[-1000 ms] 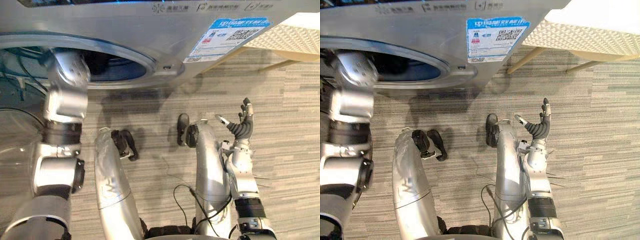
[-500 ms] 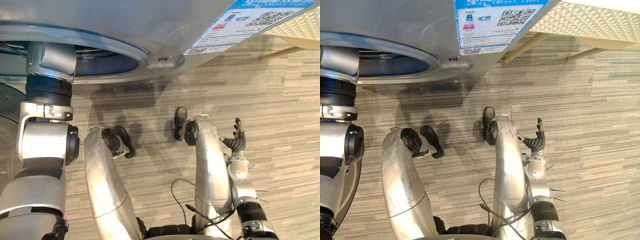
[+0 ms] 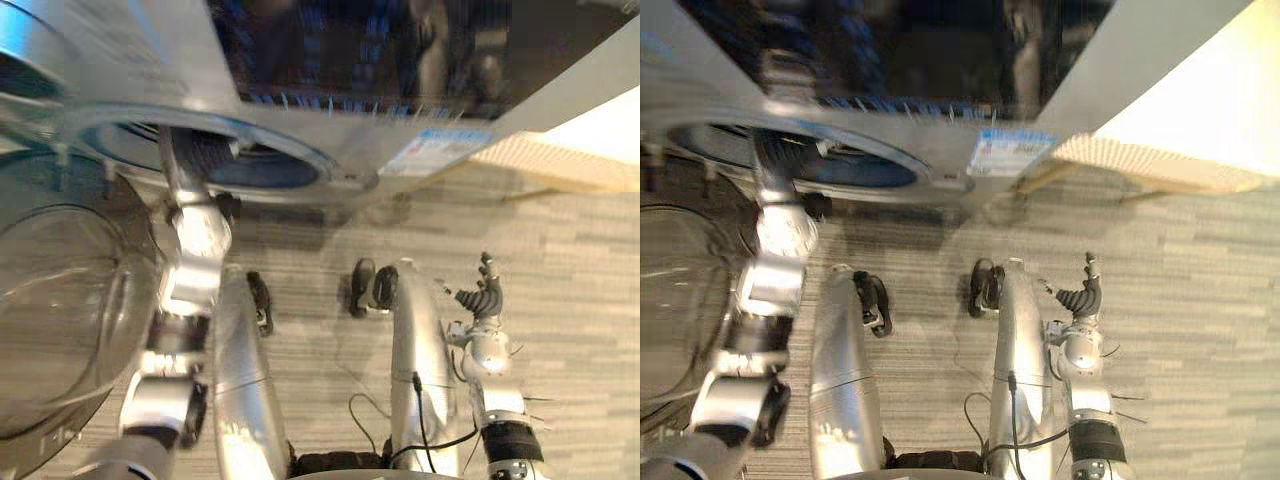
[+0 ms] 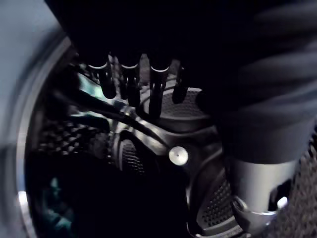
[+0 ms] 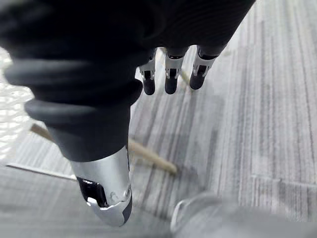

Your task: Pick up the laundry basket with both hands and put the clothes into the washing machine.

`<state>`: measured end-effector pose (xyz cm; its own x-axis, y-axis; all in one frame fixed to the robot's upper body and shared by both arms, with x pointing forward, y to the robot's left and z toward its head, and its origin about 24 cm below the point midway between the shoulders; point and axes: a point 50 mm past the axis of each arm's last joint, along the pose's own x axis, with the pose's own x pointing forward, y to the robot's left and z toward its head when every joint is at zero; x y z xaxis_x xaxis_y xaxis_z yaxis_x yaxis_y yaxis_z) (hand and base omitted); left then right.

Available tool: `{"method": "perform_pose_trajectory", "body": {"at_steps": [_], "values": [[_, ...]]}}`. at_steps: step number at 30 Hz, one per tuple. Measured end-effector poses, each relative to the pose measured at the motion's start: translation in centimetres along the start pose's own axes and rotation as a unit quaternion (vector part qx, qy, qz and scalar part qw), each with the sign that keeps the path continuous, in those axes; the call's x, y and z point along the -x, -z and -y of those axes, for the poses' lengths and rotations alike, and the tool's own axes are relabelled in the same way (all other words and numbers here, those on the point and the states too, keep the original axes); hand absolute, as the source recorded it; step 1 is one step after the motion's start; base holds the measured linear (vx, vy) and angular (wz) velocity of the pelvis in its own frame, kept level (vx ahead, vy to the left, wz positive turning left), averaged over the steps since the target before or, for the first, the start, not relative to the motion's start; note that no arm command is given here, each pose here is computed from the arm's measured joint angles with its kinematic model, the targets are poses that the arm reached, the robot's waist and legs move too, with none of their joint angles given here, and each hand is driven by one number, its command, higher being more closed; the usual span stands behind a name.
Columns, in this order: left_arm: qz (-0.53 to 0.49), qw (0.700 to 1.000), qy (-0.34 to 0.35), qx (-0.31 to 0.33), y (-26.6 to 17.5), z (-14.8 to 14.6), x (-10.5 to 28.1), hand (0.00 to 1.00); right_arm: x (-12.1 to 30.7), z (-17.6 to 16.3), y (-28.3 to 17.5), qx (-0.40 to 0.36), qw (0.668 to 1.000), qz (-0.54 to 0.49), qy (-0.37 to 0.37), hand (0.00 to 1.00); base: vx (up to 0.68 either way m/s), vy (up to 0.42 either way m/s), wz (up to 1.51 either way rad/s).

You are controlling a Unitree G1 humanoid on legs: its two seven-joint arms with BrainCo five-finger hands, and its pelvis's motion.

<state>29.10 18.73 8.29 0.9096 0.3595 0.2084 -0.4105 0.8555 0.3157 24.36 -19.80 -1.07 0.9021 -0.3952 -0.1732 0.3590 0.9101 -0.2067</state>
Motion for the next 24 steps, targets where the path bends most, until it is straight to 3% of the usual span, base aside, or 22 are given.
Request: {"method": "perform_pose_trajectory", "body": {"at_steps": [7,15,19,24], "values": [[-0.236,0.970,0.046,0.021,10.3,-0.3,9.0,0.00,1.9,0.8,5.4,0.044,0.993,-0.111,-0.011,0.00,0.23,-0.031,0.46],[-0.475,0.877,0.071,0.008,18.9,-1.8,17.8,0.00,4.4,1.2,10.9,0.061,0.969,-0.234,-0.041,0.00,0.17,0.060,0.00],[-0.513,0.854,0.088,0.009,19.9,-1.8,19.6,0.00,5.2,1.5,13.0,0.064,0.954,-0.289,-0.043,0.00,0.07,0.108,-0.24],[-0.509,0.856,0.092,0.000,20.2,-2.1,18.8,0.00,4.2,0.3,12.5,0.067,0.953,-0.290,-0.065,0.00,-0.06,0.069,-0.42]]}}
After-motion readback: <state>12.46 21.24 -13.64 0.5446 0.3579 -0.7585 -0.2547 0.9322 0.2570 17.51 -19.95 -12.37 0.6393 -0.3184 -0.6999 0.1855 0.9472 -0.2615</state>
